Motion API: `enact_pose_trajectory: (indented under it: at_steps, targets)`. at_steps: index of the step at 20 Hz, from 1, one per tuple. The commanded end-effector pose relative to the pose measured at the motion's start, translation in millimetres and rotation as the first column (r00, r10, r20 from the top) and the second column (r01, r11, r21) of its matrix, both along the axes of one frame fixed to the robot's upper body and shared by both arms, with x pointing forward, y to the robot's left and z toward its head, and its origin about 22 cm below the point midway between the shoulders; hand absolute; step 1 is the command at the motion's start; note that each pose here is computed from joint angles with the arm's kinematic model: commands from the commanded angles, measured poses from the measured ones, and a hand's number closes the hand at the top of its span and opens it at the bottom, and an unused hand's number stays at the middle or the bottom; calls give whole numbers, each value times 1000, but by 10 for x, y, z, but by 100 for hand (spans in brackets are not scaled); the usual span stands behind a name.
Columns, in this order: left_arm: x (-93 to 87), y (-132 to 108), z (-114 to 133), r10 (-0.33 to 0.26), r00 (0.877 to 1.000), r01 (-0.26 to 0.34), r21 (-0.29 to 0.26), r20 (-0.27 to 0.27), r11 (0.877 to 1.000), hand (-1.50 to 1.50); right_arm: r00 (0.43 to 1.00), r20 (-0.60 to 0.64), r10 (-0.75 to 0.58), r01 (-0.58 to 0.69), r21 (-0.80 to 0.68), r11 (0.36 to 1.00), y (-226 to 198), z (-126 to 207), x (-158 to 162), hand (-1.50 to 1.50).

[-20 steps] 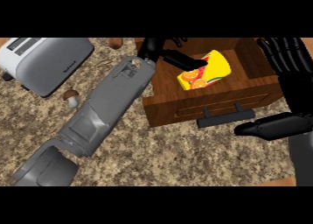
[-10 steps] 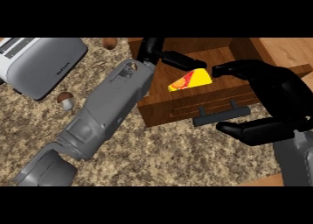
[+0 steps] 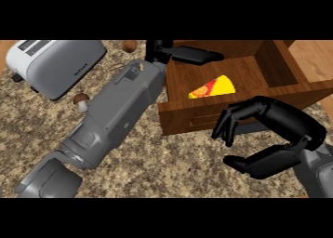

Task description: Pick up the cup, place it into the drawer and close the drawer

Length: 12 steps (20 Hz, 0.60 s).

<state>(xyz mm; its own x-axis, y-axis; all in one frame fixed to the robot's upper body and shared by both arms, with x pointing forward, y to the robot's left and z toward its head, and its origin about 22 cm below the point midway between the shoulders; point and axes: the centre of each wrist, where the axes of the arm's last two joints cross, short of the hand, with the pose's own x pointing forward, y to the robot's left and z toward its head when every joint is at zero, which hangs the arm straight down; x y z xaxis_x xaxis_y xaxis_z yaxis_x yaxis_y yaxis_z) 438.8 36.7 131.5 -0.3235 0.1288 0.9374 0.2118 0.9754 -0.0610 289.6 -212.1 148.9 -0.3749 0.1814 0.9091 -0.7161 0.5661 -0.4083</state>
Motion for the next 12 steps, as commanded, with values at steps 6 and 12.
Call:
enact_pose_trajectory:
  at_steps: [6, 12]
  targets:
    - [10, 102, -143, 34, 999, -34, -82, -3, 996, -150, 980, 138, -144, 185, -360, 914, -54, -351, -111, -150]
    - [-37, 161, -244, 11, 1000, -13, -127, -18, 992, -150, 982, 81, -171, 188, -502, 844, 164, -1051, 82, -150]
